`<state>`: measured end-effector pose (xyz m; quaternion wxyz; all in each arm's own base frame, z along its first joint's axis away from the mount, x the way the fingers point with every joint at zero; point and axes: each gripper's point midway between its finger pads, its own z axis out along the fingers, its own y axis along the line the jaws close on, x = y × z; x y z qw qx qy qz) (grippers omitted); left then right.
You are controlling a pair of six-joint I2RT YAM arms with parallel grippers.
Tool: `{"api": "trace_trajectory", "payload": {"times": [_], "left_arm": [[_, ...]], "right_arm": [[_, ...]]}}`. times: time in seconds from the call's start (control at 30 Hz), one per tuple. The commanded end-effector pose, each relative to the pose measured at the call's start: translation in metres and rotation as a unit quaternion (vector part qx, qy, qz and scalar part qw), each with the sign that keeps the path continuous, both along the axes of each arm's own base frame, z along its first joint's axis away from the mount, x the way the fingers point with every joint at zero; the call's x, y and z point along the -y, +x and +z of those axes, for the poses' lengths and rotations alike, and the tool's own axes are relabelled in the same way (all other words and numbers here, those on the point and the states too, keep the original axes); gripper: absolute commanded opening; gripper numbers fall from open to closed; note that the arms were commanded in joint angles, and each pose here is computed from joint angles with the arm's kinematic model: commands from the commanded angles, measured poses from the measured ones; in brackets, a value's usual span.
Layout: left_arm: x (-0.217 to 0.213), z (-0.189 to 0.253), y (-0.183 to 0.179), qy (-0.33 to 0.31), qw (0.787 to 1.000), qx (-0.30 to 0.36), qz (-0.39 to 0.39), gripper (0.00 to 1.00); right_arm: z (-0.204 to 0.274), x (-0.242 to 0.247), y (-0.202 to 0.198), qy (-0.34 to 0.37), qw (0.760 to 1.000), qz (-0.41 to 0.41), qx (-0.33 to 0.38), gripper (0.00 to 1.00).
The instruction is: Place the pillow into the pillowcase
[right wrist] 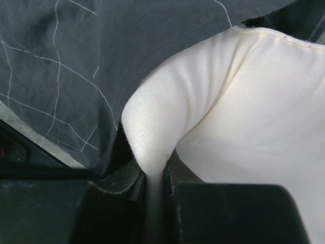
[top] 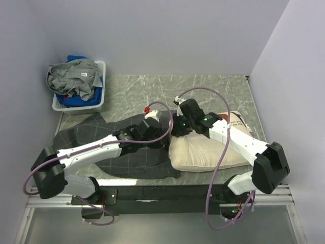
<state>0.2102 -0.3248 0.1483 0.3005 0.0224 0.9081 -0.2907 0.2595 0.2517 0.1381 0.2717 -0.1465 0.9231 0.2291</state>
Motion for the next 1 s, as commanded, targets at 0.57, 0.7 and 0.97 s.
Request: {"api": "trace_trajectory", "payload": {"times": [0.57,0.7,0.97], "left_arm": [[-0.014,0.057,-0.069,-0.047,0.988,-0.013,-0.146,0.05],[-0.012,0.077,-0.079,-0.078,0.981,0.001,-0.175,0.09],[-0.006,0.082,-0.077,-0.06,0.978,0.004,-0.197,0.09]], "right_arm": [[-0.024,0.0,0.088,0.125,0.973,-0.194,-0.028,0.0],[-0.028,0.001,0.095,0.13,0.968,-0.214,-0.033,0.0],[-0.025,0.012,0.104,0.123,0.96,-0.252,-0.022,0.0]]}}
